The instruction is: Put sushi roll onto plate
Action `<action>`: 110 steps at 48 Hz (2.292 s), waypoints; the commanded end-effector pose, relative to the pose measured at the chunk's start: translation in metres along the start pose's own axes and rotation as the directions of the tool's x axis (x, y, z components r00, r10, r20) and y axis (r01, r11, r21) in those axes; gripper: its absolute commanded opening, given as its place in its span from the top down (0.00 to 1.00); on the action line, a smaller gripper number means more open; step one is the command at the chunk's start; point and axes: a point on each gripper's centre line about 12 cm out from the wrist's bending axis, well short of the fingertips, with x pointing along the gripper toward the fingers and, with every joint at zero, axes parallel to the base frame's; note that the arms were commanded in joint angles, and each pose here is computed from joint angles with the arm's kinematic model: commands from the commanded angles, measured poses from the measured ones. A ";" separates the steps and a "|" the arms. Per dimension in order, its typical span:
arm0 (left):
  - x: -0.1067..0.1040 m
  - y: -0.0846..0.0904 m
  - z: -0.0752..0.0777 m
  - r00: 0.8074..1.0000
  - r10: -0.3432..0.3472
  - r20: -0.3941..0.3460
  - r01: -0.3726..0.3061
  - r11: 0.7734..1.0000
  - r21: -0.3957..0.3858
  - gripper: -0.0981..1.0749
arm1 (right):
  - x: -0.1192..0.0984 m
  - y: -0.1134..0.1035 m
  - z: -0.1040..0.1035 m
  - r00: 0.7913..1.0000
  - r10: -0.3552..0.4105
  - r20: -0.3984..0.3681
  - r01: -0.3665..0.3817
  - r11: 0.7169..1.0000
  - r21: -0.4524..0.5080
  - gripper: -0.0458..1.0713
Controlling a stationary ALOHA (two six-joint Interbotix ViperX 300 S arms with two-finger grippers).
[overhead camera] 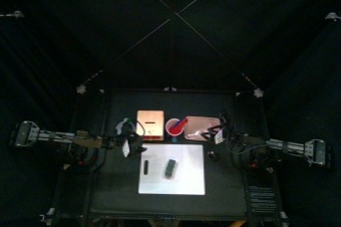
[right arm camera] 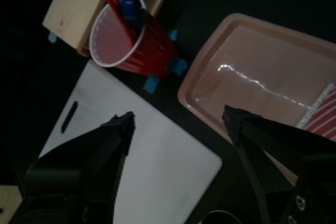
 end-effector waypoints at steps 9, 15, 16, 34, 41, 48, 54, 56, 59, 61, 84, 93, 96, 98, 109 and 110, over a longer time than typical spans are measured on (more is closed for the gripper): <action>-0.001 0.007 0.005 0.999 0.003 0.041 -0.004 0.999 0.032 0.05 | 0.007 0.036 0.000 0.997 0.007 -0.072 -0.010 0.999 -0.039 0.06; 0.000 0.012 -0.001 0.999 0.020 0.028 -0.021 0.999 0.033 0.05 | 0.016 0.060 -0.007 0.979 -0.079 -0.187 0.090 0.995 0.051 0.06; 0.000 0.013 -0.002 0.999 0.022 0.026 -0.023 0.999 0.031 0.05 | 0.018 0.065 -0.009 0.969 -0.105 -0.222 0.126 0.989 0.081 0.06; -0.001 0.029 -0.010 0.998 0.063 0.025 -0.062 0.997 -0.035 0.05 | 0.116 0.168 -0.056 0.832 -0.134 -0.539 0.325 0.904 0.278 0.06; 0.000 0.032 -0.020 0.998 0.066 0.005 -0.066 0.997 -0.039 0.05 | 0.150 0.188 -0.078 0.795 -0.147 -0.589 0.368 0.888 0.275 0.06; 0.000 0.030 -0.027 1.000 0.022 0.015 -0.022 0.999 -0.036 0.05 | 0.176 0.200 -0.091 0.767 -0.167 -0.620 0.412 0.868 0.276 0.06; 0.001 0.027 -0.026 1.000 -0.002 0.028 0.002 1.000 0.000 0.05 | 0.181 0.195 -0.096 0.740 -0.300 -0.603 0.519 0.824 0.227 0.06; 0.001 0.027 -0.026 1.000 -0.002 0.028 0.002 1.000 0.011 0.05 | 0.181 0.193 -0.094 0.741 -0.338 -0.581 0.544 0.809 0.222 0.06; 0.000 0.026 -0.026 1.000 -0.005 0.028 0.005 1.000 0.017 0.05 | 0.180 0.192 -0.093 0.749 -0.377 -0.544 0.564 0.795 0.225 0.06; 0.000 0.026 -0.026 1.000 -0.009 0.030 0.008 1.000 0.019 0.05 | 0.181 0.191 -0.094 0.755 -0.389 -0.528 0.567 0.791 0.229 0.06; -0.006 0.023 -0.019 0.998 -0.021 0.066 0.023 0.999 -0.029 0.05 | 0.183 0.198 -0.129 0.724 -0.405 -0.558 0.591 0.781 0.200 0.29; -0.006 0.025 -0.018 0.997 -0.016 0.069 0.020 0.998 -0.053 0.05 | 0.159 0.195 -0.105 0.739 -0.433 -0.517 0.566 0.814 0.129 0.39; -0.006 0.025 -0.017 0.997 -0.016 0.072 0.020 0.998 -0.067 0.05 | 0.142 0.183 -0.091 0.722 -0.473 -0.505 0.586 0.807 0.082 0.39; -0.006 0.025 -0.016 0.997 -0.015 0.074 0.020 0.997 -0.078 0.05 | 0.133 0.172 -0.080 0.707 -0.500 -0.501 0.604 0.795 0.060 0.39; -0.006 0.026 -0.013 0.997 -0.007 0.083 0.020 0.988 -0.150 0.05 | 0.103 0.085 -0.005 0.686 -0.579 -0.441 0.654 0.756 0.025 0.39; -0.006 0.026 -0.012 0.996 -0.008 0.085 0.021 0.987 -0.158 0.05 | 0.103 0.079 -0.001 0.683 -0.585 -0.437 0.659 0.752 0.023 0.39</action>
